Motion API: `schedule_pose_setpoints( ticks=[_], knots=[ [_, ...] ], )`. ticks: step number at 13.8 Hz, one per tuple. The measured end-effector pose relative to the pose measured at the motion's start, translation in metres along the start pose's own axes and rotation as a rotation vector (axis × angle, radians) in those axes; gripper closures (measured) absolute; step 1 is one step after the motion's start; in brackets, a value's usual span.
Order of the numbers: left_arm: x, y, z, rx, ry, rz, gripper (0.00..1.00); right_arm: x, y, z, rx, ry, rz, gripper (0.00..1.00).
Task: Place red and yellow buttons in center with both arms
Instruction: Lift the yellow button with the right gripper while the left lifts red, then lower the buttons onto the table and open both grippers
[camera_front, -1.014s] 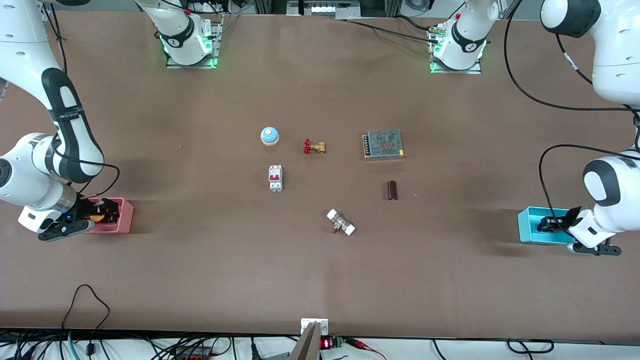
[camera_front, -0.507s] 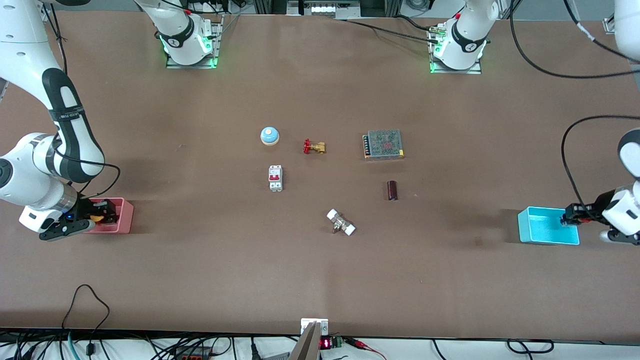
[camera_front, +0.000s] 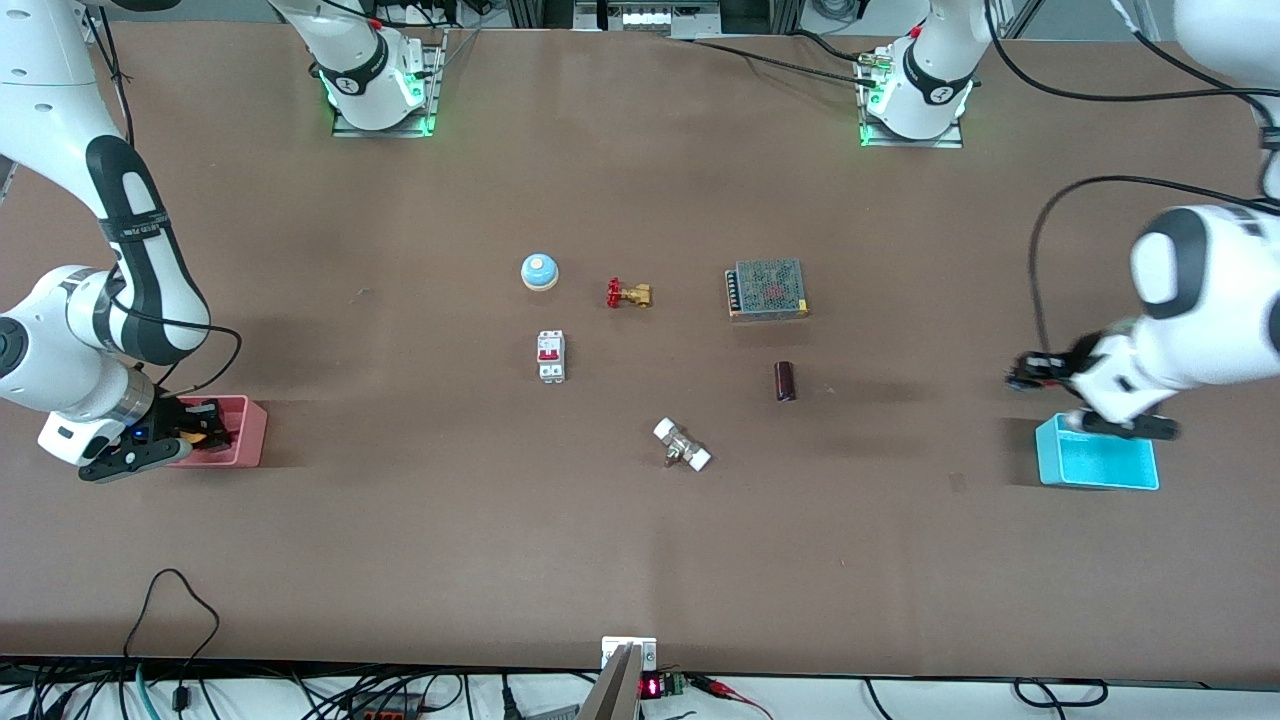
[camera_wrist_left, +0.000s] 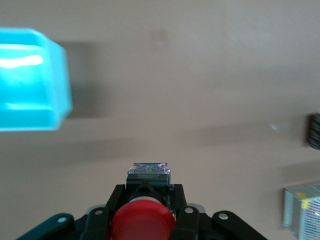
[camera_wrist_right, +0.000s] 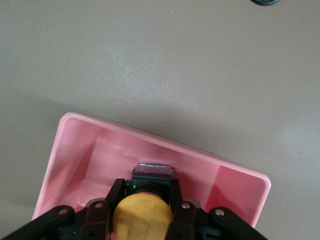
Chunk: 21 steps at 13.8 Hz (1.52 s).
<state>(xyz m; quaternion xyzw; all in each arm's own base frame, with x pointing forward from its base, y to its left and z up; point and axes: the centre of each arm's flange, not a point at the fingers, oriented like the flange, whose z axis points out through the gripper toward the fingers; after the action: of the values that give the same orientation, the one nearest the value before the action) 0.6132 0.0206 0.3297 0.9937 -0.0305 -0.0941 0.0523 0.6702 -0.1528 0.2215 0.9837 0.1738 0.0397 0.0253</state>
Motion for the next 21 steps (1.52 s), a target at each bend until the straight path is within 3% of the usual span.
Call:
schedule_pose_setpoints(
  ticks=[2,5,9,12,19,21],
  knots=[
    [-0.006,0.032,0.015,0.001,-0.020,0.025,0.57,0.003,0.002,-0.016,-0.005,0.002,-0.016,0.59],
    [-0.010,0.041,0.044,0.010,0.036,0.034,0.57,0.011,-0.009,-0.097,0.029,-0.048,-0.030,0.59],
    [-0.028,0.037,0.096,0.015,0.092,-0.011,0.57,0.020,-0.094,-0.207,0.072,-0.123,0.091,0.59],
    [-0.038,0.038,0.121,0.012,0.084,-0.070,0.57,0.036,-0.187,-0.194,0.082,-0.146,0.159,0.59],
    [-0.037,0.038,0.143,0.002,0.072,-0.149,0.57,0.021,-0.279,-0.092,0.089,-0.046,0.192,0.59],
    [-0.033,0.038,0.136,0.002,0.091,-0.152,0.40,0.014,-0.297,-0.075,0.091,-0.023,0.211,0.59]
  ],
)
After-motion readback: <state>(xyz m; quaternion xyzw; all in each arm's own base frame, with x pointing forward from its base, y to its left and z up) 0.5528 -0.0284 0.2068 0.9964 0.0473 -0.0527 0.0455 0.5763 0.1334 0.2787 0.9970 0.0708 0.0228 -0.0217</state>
